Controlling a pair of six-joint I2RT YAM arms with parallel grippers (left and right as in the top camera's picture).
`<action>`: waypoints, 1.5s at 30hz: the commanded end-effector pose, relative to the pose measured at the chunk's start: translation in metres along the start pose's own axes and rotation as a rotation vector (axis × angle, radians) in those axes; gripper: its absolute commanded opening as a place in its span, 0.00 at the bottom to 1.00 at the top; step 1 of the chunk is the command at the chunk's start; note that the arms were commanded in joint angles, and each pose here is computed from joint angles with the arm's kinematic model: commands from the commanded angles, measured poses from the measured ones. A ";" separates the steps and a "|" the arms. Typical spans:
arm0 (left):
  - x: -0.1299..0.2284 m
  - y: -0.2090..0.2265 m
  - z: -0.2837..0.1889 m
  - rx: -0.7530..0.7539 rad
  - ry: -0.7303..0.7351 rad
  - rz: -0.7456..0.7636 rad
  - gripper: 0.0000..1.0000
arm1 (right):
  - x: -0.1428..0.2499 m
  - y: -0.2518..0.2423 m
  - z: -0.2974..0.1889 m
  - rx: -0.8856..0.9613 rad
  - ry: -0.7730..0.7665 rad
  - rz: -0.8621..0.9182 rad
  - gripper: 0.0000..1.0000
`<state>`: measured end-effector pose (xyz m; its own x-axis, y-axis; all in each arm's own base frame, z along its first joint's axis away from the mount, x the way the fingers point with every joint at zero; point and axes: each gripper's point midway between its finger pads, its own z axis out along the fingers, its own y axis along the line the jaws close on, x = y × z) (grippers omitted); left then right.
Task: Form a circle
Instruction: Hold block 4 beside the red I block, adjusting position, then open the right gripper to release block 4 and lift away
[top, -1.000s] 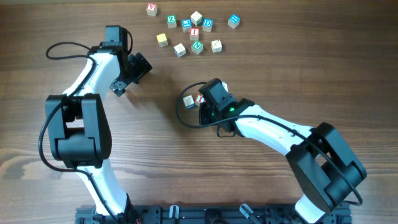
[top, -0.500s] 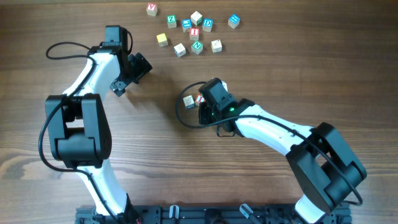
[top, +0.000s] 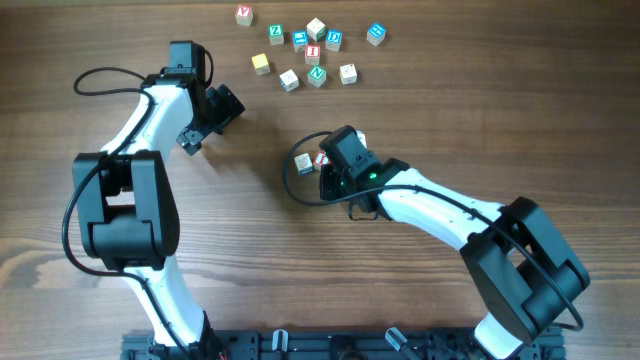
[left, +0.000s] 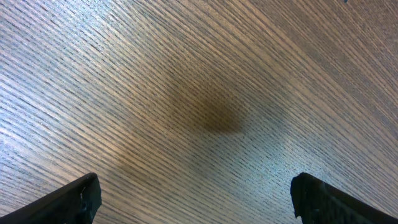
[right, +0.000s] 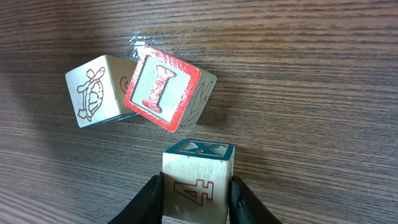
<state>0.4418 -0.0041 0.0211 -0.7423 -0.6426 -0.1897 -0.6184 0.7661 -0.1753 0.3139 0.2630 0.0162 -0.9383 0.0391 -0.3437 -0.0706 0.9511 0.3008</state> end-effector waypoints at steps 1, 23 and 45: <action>-0.003 -0.001 0.001 -0.007 -0.011 0.001 1.00 | 0.004 -0.015 0.002 0.066 0.004 0.047 0.29; -0.003 -0.001 0.001 -0.007 -0.011 0.001 1.00 | -0.009 0.000 -0.003 0.019 -0.022 -0.004 0.49; -0.003 -0.001 0.001 -0.007 -0.011 0.001 1.00 | 0.002 -0.045 -0.050 0.102 0.132 0.332 0.04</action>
<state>0.4417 -0.0041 0.0211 -0.7424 -0.6426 -0.1894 -0.6184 0.7661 -0.1751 0.3181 0.2057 0.0684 -0.9499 0.2275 -0.2141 0.1616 0.9444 0.2864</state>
